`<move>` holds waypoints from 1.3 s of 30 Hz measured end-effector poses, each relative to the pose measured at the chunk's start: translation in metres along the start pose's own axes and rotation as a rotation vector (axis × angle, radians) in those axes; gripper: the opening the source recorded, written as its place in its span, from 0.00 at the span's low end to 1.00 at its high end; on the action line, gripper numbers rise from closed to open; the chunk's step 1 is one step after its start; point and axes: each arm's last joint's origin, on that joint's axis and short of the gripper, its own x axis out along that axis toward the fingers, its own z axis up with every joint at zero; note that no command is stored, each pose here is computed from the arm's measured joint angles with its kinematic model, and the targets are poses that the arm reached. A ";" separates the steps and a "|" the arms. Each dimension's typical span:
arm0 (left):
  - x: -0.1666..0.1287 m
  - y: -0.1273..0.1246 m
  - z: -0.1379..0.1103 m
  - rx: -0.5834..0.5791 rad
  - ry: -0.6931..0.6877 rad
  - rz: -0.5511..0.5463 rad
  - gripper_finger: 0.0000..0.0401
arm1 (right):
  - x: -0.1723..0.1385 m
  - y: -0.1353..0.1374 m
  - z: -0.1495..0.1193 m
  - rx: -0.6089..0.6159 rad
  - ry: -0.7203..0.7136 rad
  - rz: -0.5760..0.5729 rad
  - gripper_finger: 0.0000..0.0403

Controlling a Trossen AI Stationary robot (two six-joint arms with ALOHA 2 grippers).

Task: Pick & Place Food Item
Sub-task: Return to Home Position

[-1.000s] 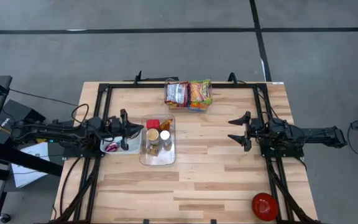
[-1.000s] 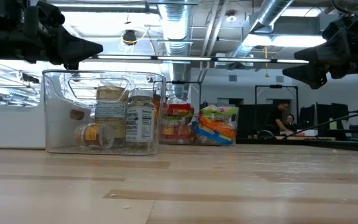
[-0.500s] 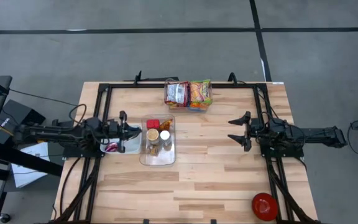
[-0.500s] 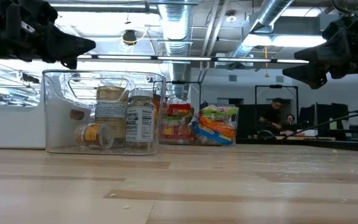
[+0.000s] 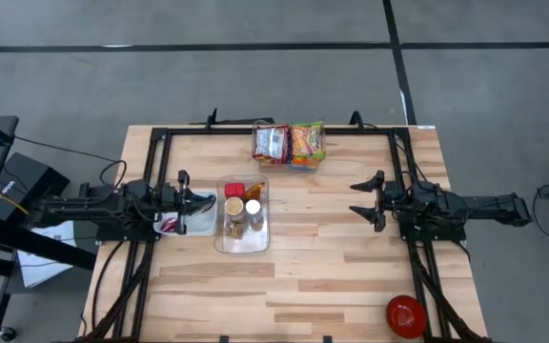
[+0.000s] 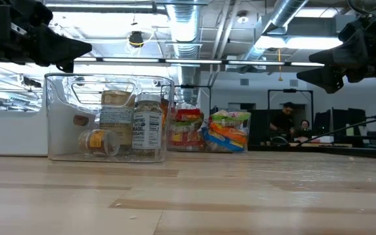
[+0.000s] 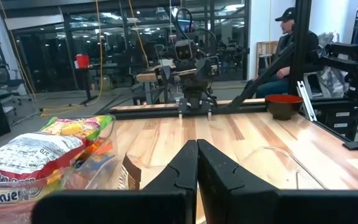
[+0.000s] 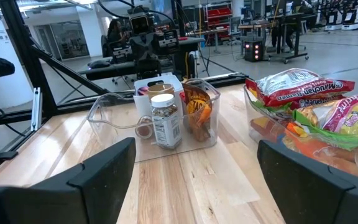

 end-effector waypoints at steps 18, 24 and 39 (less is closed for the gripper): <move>-0.009 0.000 -0.004 -0.011 0.025 0.000 0.00 | 0.000 0.000 0.000 0.000 0.001 0.000 0.82; -0.009 0.000 -0.006 -0.015 0.043 0.003 0.00 | 0.000 0.000 0.000 0.000 0.001 0.000 0.82; -0.002 -0.001 -0.009 -0.032 0.088 -0.005 0.00 | 0.000 0.000 0.000 0.000 0.002 0.000 0.82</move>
